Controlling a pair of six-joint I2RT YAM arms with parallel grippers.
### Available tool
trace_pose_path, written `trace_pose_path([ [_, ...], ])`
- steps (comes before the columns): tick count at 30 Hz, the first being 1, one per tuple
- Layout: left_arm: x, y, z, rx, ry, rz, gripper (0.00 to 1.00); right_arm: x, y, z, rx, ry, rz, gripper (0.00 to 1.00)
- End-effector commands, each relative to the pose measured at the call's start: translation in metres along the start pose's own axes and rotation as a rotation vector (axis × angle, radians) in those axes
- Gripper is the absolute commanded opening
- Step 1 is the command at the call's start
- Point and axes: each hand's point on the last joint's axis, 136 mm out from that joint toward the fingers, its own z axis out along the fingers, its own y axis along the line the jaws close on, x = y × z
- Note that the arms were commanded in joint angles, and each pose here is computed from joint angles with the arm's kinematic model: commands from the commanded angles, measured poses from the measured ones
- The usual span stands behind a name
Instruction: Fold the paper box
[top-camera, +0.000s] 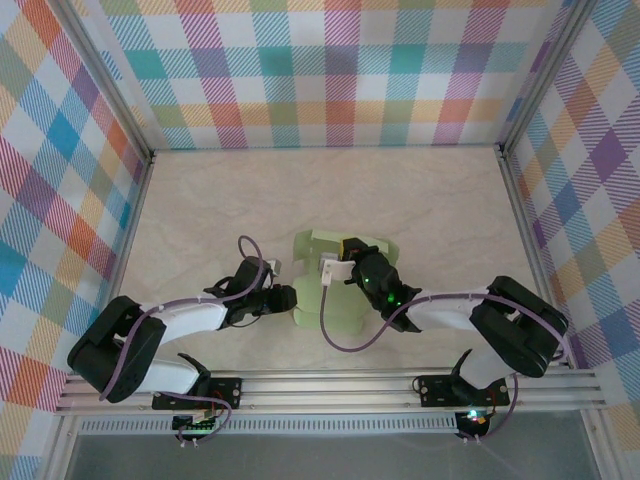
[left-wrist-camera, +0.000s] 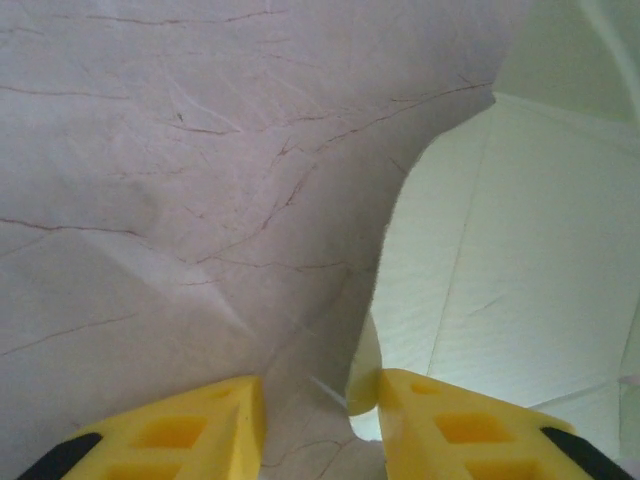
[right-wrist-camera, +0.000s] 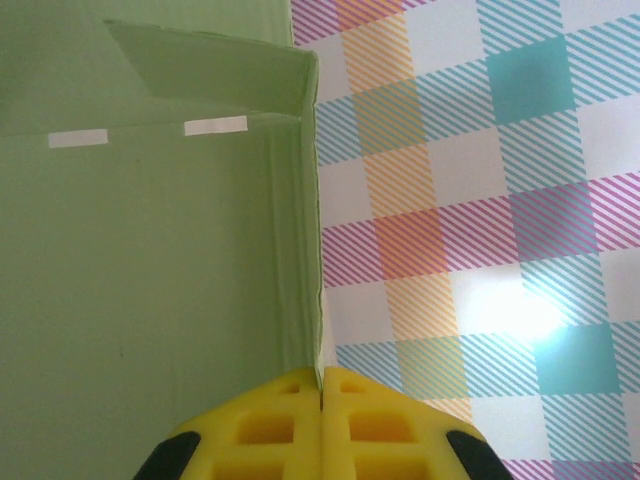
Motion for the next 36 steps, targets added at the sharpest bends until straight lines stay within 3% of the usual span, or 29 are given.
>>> trace_pose_path([
  [1,0.007,0.018,0.012,-0.077,0.014,-0.02,0.34,-0.001,-0.001,-0.004,-0.004,-0.028,0.048,0.0],
  [5,0.008,0.03,0.016,-0.11,0.012,-0.07,0.28,-0.003,-0.001,-0.006,-0.014,-0.041,0.064,0.0],
  [15,0.0,0.032,0.015,-0.119,0.003,-0.068,0.34,-0.002,0.008,-0.009,-0.053,-0.045,0.047,0.0],
  [23,-0.013,0.026,-0.013,-0.143,-0.051,0.027,0.53,0.001,0.015,-0.004,-0.059,-0.028,0.03,0.0],
  [29,-0.023,0.017,-0.031,-0.126,-0.089,0.046,0.59,0.005,0.022,-0.001,-0.073,-0.011,0.021,0.0],
  [36,-0.058,0.017,-0.06,-0.075,-0.239,0.068,0.67,0.006,0.022,0.0,-0.073,-0.008,0.026,0.0],
])
